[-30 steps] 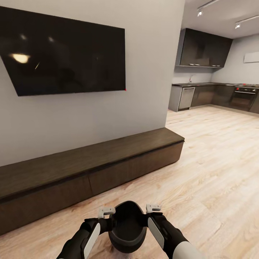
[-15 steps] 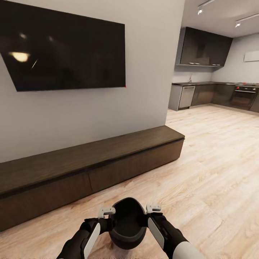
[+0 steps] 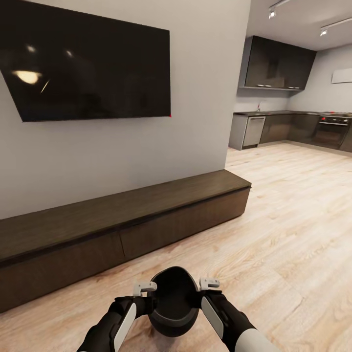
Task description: Place each of the two pumpkins and all three candles from the living room inside a cabinet in the living room (use any cabinet), then make sure every cabinet is closed, and position the cauldron so it is next to a table in the living room.
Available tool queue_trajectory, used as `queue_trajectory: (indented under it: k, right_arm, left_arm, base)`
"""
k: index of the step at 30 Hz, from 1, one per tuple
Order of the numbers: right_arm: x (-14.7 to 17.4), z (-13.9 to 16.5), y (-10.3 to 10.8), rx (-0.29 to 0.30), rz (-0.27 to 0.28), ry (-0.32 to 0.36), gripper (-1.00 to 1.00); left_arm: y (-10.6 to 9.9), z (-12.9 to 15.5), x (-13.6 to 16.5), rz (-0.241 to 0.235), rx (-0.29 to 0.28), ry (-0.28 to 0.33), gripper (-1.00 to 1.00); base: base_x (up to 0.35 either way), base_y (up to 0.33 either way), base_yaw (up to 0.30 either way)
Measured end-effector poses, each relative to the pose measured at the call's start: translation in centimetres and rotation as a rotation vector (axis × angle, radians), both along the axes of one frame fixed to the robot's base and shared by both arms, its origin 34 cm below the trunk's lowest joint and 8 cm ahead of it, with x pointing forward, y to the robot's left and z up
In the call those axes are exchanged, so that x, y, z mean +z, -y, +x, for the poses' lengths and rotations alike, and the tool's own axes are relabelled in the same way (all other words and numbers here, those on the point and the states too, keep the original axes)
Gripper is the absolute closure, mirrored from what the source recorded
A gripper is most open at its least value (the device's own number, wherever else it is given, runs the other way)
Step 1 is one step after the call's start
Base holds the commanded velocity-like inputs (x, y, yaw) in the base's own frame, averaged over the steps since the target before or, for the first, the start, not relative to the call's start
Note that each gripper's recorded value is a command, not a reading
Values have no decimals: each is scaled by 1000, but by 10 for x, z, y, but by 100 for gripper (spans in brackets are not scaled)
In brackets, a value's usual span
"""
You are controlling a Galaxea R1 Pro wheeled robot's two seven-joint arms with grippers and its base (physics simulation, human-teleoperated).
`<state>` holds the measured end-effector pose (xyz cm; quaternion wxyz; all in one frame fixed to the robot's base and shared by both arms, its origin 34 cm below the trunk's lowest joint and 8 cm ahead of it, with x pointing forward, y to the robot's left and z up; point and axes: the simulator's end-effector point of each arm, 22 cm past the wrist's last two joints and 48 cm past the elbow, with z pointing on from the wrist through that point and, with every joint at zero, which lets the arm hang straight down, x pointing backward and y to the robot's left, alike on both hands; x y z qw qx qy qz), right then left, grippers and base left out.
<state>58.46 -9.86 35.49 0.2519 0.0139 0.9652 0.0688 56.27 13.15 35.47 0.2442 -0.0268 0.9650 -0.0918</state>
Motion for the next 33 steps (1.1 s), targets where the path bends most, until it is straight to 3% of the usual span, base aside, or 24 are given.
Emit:
queue_trajectory:
  k: [16, 33]
  right_arm:
    - [-6, -3, 4, -20, -2, 2, -100]
    - [-7, -4, 5, -21, -4, 0, -100]
  left_arm:
    - [0, 0, 0, -1, 1, 0, -100]
    - [0, 0, 0, -1, 0, 0, -100]
  base:
    - [1, 0, 0]
    - [92, 0, 0]
